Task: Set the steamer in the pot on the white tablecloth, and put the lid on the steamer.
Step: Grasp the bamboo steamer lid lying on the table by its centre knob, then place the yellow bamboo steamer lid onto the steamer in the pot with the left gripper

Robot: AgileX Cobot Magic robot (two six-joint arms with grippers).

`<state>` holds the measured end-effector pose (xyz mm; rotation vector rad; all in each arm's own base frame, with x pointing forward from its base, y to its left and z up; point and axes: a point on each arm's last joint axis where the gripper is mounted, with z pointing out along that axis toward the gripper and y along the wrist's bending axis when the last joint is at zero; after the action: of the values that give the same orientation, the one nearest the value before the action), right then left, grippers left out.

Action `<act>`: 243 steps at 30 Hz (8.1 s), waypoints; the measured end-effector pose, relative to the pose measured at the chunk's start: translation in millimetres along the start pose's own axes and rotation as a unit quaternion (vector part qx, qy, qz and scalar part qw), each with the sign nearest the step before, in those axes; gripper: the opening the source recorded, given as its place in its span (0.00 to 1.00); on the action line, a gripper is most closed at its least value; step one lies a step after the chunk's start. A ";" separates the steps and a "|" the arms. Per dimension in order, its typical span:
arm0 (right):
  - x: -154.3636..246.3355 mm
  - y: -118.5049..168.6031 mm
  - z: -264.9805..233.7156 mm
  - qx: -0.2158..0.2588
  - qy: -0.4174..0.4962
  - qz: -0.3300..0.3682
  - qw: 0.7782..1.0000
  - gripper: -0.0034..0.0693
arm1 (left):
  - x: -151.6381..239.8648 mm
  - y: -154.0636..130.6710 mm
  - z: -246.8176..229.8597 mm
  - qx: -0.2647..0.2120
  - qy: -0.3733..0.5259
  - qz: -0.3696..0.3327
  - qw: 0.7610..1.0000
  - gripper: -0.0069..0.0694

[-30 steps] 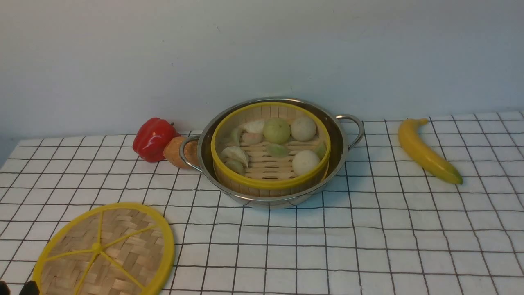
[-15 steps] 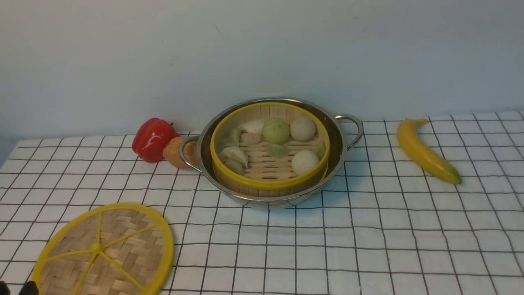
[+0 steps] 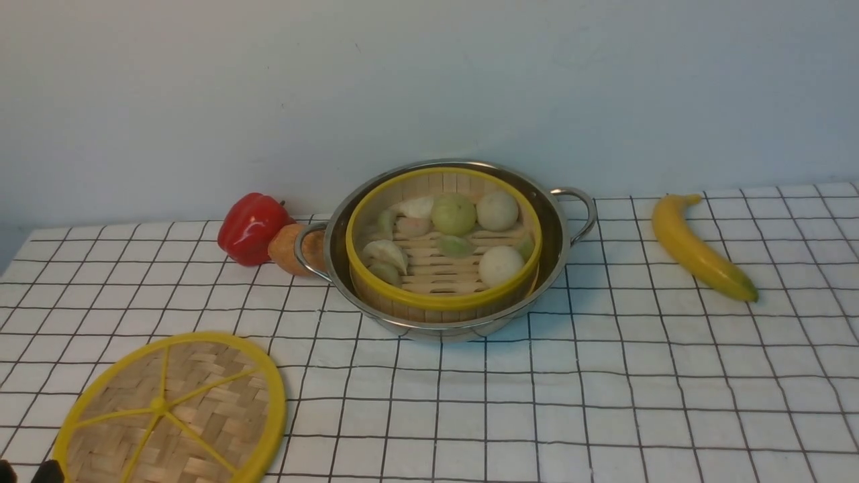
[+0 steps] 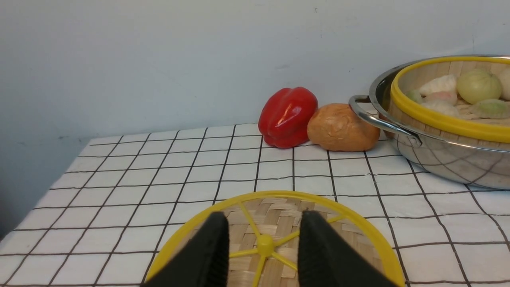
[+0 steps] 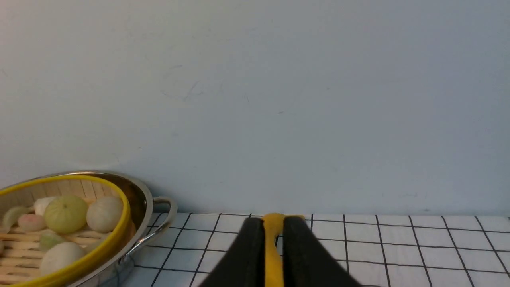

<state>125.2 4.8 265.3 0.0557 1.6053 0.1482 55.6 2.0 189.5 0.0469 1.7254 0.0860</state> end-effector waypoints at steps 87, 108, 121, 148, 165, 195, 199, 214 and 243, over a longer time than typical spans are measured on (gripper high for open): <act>79.6 -8.5 -66.6 0.033 0.064 0.061 0.996 0.38 | -134.8 8.9 -32.4 0.017 0.141 -0.069 0.987 0.41; 79.6 -8.5 -66.6 0.033 0.064 0.061 0.996 0.38 | -61.1 2.5 221.9 0.152 0.575 0.137 0.792 0.41; 79.6 -8.5 -66.6 0.033 0.064 0.061 0.996 0.38 | -42.3 10.8 248.6 0.108 0.599 0.114 0.785 0.41; 79.6 -8.5 -66.6 0.033 0.064 0.061 0.996 0.38 | -18.8 14.4 256.9 0.062 0.639 0.084 0.762 0.24; 79.6 -8.5 -66.6 0.033 0.064 0.061 0.996 0.38 | -191.0 -32.3 267.2 0.276 0.418 0.210 0.840 0.24; 79.6 -8.5 -66.6 0.033 0.064 0.061 0.996 0.38 | -152.1 -202.2 368.6 0.385 0.269 0.565 0.679 0.24; 79.6 -8.5 -66.6 0.033 0.064 0.061 0.996 0.38 | -152.1 -204.2 367.4 0.382 0.269 0.573 0.674 0.24; 79.6 -8.5 -66.6 0.033 0.064 0.061 0.996 0.38 | -155.0 -208.0 369.7 0.390 0.229 0.598 0.662 0.24; 79.6 -8.5 -66.6 0.033 0.064 0.061 0.996 0.38 | -131.7 -216.2 382.9 0.410 0.204 0.634 0.623 0.24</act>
<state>55.9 2.5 187.6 0.1989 1.7359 0.1954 458.1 -212.3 242.1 2.0858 1.6841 0.3540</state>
